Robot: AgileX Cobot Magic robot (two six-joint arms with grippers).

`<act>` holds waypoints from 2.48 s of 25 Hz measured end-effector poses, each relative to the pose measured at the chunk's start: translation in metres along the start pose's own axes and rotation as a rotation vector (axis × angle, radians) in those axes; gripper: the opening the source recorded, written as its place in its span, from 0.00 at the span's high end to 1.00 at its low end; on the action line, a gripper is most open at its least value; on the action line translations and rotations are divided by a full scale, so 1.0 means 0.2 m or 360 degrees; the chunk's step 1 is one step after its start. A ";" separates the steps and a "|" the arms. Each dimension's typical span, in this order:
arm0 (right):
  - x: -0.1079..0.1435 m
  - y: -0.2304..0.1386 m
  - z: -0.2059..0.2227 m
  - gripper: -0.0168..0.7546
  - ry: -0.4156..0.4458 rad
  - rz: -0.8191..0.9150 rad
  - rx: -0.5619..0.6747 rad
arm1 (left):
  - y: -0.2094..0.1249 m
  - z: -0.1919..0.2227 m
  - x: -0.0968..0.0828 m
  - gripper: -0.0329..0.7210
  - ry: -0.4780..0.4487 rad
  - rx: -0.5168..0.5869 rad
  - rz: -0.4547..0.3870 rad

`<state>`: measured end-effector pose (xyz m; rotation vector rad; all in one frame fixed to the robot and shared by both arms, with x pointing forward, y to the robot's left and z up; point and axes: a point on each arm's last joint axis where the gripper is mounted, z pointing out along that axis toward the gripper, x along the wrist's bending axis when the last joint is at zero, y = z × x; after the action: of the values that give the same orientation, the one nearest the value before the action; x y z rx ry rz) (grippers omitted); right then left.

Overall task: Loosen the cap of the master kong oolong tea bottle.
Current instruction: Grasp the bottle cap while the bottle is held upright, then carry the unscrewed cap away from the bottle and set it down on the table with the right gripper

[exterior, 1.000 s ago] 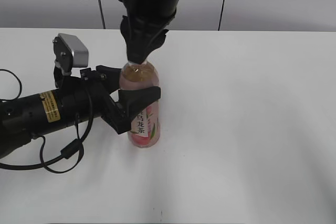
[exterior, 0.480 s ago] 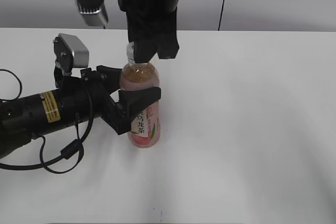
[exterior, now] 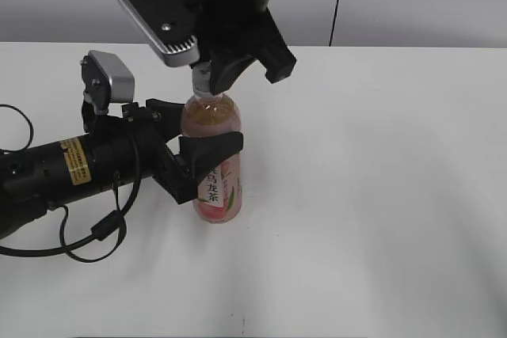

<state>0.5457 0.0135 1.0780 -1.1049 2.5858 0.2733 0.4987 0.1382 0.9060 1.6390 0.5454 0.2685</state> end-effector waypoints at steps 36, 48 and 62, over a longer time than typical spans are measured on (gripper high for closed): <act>-0.01 0.01 -0.02 0.62 -0.0037 -0.0935 -0.0040 | 0.00 0.00 0.00 0.34 -0.0009 -0.0001 0.0007; -0.06 0.02 -0.14 0.63 -0.0175 -0.0960 -0.0005 | 0.00 0.00 0.00 0.34 -0.0003 0.0000 -0.0005; -0.02 -0.37 -0.26 0.63 -0.0217 0.0247 0.0281 | 0.00 0.00 0.00 0.34 -0.0003 0.0000 -0.0005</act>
<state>0.5919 -0.0494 1.1241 -0.7982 2.5211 0.1467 0.4985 0.1381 0.9060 1.6380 0.5463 0.2649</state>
